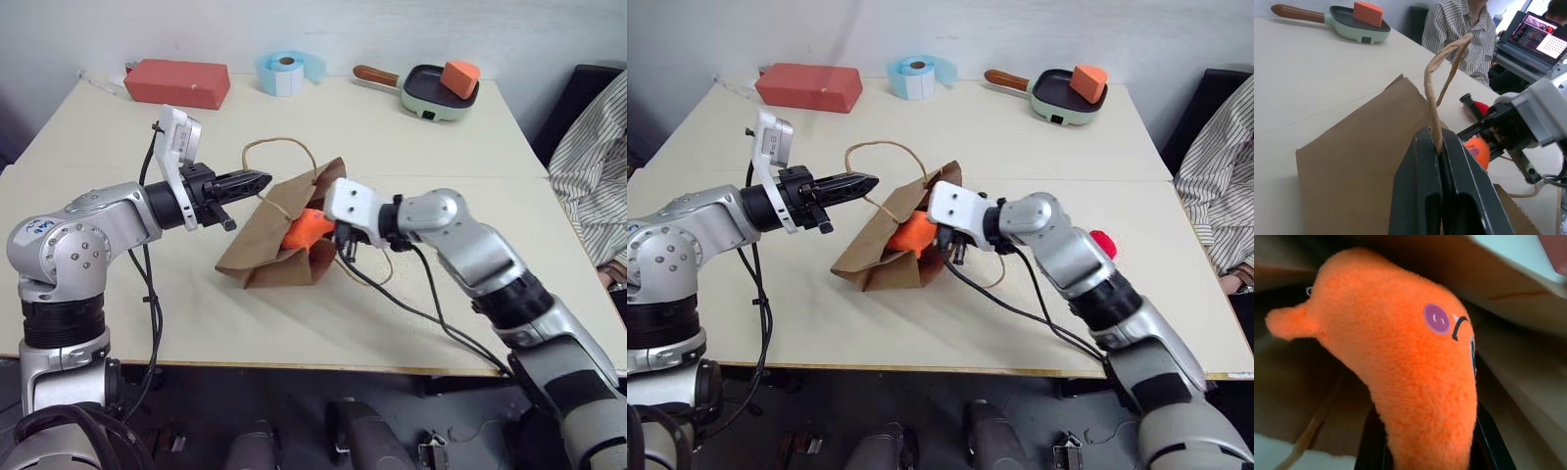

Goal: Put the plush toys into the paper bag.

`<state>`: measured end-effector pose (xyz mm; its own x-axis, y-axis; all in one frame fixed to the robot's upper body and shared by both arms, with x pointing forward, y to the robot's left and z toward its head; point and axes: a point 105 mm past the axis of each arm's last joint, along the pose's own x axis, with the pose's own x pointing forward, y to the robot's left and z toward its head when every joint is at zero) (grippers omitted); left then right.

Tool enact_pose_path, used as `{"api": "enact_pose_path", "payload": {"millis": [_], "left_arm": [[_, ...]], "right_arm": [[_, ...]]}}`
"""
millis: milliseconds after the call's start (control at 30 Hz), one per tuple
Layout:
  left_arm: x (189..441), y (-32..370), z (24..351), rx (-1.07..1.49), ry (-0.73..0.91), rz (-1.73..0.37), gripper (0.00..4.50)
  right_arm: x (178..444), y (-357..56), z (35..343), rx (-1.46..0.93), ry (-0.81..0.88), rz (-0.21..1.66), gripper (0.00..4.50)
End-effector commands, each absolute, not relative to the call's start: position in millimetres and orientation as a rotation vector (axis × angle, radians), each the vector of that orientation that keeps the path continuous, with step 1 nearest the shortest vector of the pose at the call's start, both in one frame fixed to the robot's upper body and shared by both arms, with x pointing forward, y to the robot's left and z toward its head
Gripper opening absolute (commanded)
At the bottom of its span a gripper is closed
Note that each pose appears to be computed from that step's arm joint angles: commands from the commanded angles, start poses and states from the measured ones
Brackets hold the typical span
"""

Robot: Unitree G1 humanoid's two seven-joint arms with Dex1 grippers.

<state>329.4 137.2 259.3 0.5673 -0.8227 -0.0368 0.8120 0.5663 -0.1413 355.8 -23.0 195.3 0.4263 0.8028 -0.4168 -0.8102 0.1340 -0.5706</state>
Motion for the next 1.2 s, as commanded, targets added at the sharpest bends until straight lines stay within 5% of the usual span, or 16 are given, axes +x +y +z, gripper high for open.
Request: {"api": "enact_pose_path", "payload": {"millis": [33, 233, 433, 633, 767, 967, 1200], "left_arm": [[323, 138, 271, -0.098, 0.040, -0.969, 0.00], [321, 139, 270, -0.103, 0.032, -0.956, 0.00], [320, 142, 270, -0.106, 0.030, -0.943, 0.00], [322, 143, 269, -0.108, 0.032, -0.939, 0.00], [322, 142, 269, -0.108, 0.033, -0.943, 0.00], [321, 144, 270, -0.105, 0.041, -0.944, 0.00], [318, 149, 273, -0.092, 0.055, -0.947, 0.00]], "right_arm": [[361, 4, 207, -0.941, -0.092, 1.217, 0.27], [379, 29, 195, -0.976, -0.120, 1.211, 0.27], [379, 31, 178, -1.011, -0.109, 1.241, 2.36], [376, 26, 207, -0.827, -0.147, 1.228, 4.45], [366, 13, 222, -0.644, -0.144, 1.229, 4.48], [364, -23, 189, -0.508, 0.029, 1.180, 4.48], [377, -19, 171, -0.232, 0.135, 1.124, 4.48]]}}
